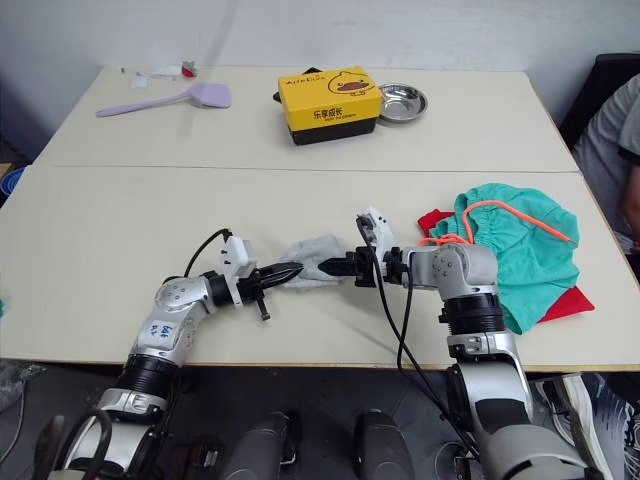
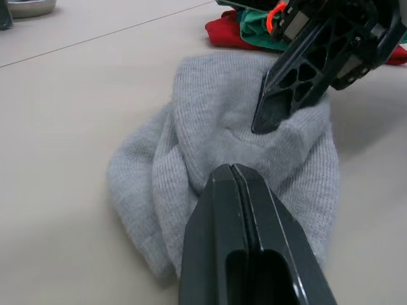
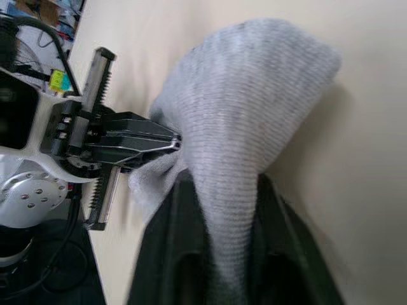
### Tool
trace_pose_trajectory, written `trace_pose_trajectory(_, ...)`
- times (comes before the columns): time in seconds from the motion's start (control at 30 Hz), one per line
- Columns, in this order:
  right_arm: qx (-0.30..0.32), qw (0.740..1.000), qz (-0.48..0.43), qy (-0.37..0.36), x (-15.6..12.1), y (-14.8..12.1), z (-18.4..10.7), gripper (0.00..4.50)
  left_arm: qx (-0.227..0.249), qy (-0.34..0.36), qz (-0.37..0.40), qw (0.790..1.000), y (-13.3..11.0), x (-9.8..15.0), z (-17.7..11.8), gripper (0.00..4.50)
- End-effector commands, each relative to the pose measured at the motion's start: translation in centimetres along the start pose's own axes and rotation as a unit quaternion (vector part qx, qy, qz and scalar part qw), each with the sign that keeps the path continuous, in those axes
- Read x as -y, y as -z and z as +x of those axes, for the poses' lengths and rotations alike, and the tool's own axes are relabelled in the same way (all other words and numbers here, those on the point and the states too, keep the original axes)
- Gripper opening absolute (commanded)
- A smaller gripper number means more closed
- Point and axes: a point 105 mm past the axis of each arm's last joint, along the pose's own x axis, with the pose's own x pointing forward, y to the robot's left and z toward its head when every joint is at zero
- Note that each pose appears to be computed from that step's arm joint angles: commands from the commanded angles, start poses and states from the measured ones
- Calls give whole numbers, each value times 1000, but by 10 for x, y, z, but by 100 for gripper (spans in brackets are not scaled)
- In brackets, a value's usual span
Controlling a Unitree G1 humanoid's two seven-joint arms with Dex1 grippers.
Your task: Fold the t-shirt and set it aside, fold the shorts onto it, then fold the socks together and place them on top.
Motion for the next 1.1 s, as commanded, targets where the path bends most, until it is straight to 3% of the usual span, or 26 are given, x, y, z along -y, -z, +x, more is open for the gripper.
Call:
trace_pose_trajectory(0.03, 45, 998, -36, -33, -16, -17, -25, 1, 36, 27, -6, 999, -12, 8, -13, 0)
trace_pose_trajectory(0.13, 72, 991, -74, -81, -44, -25, -56, 0, 96, 55, -22, 994, -44, 20, -25, 52)
trace_pose_trajectory(0.23, 92, 986, -104, -91, -58, -30, -101, 0, 106, 81, -14, 991, -64, 34, -38, 155)
trace_pose_trajectory(0.37, 167, 978, -124, 16, -42, -55, -184, 0, 143, 95, -36, 984, -91, 50, -54, 279)
trace_pose_trajectory(0.53, 218, 961, -102, 132, -17, -66, -256, 0, 163, 98, -28, 981, -109, 60, -57, 443)
trace_pose_trajectory(0.67, 237, 948, -59, 202, 25, -62, -282, 0, 134, 130, -13, 982, -108, 67, -53, 448)
trace_pose_trajectory(0.83, 198, 941, -25, 273, 75, -44, -283, 0, 141, 137, -13, 980, -117, 64, -50, 448)
trace_pose_trajectory(0.93, 178, 940, -7, 293, 94, -37, -274, 0, 132, 138, -11, 982, -114, 61, -51, 448)
trace_pose_trajectory(1.03, 187, 922, -5, 338, 110, -40, -276, 0, 124, 142, -7, 982, -112, 60, -50, 448)
trace_pose_trajectory(1.1, 181, 928, -17, 325, 104, -41, -276, 69, 123, 142, -5, 982, -111, 59, -51, 450)
